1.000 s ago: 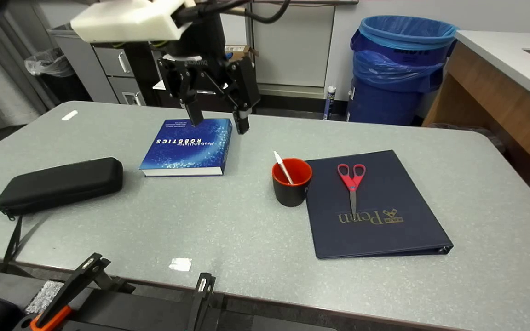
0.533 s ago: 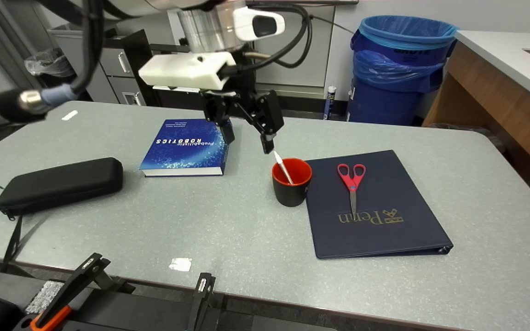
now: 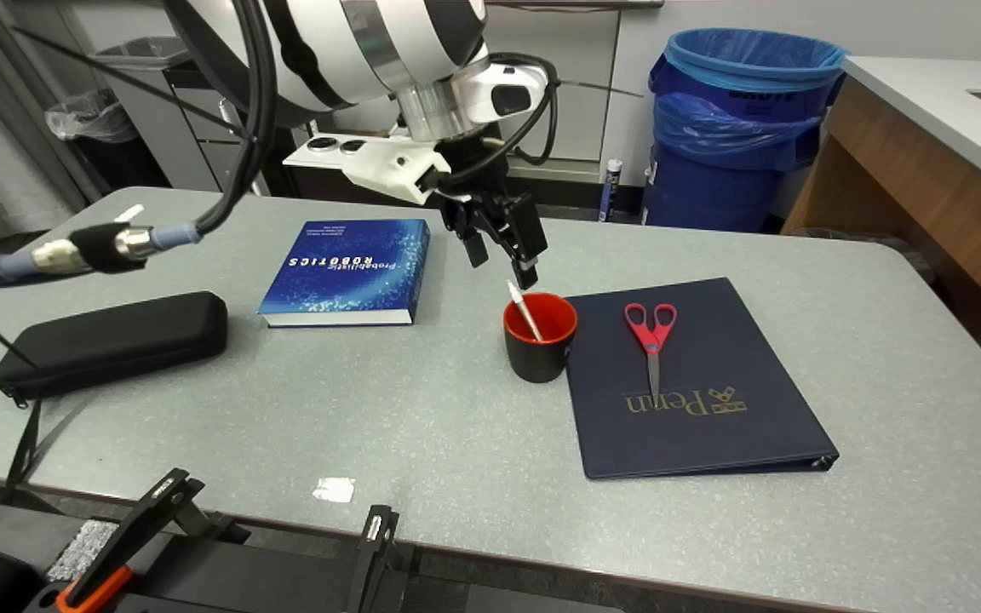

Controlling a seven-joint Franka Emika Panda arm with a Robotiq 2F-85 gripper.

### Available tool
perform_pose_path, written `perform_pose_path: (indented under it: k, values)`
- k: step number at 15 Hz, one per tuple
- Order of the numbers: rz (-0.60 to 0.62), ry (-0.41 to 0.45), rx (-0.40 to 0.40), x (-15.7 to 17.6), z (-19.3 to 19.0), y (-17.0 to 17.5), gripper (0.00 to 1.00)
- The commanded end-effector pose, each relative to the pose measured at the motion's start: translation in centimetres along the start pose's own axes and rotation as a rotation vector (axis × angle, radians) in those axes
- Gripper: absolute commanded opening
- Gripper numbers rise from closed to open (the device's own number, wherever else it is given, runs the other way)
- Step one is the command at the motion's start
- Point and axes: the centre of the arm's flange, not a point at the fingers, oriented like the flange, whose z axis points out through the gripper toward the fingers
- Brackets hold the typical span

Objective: Remove the pen from the mug cup

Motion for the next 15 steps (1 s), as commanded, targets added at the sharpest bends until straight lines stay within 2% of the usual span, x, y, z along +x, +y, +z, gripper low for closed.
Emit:
perform_pose_path:
  k: [1,5,6,7,15]
  values:
    - [0.076,0.032,-0.052,1.4,1.8,-2.9,1.00]
    - [0.101,0.036,-0.095,1.4,2.9,-4.0,1.00]
    - [0.102,0.038,-0.102,1.3,3.0,-4.0,0.93]
    - [0.101,0.039,-0.107,1.2,3.0,-3.9,0.74]
    - [0.104,0.053,-0.114,0.8,1.8,-2.3,0.10]
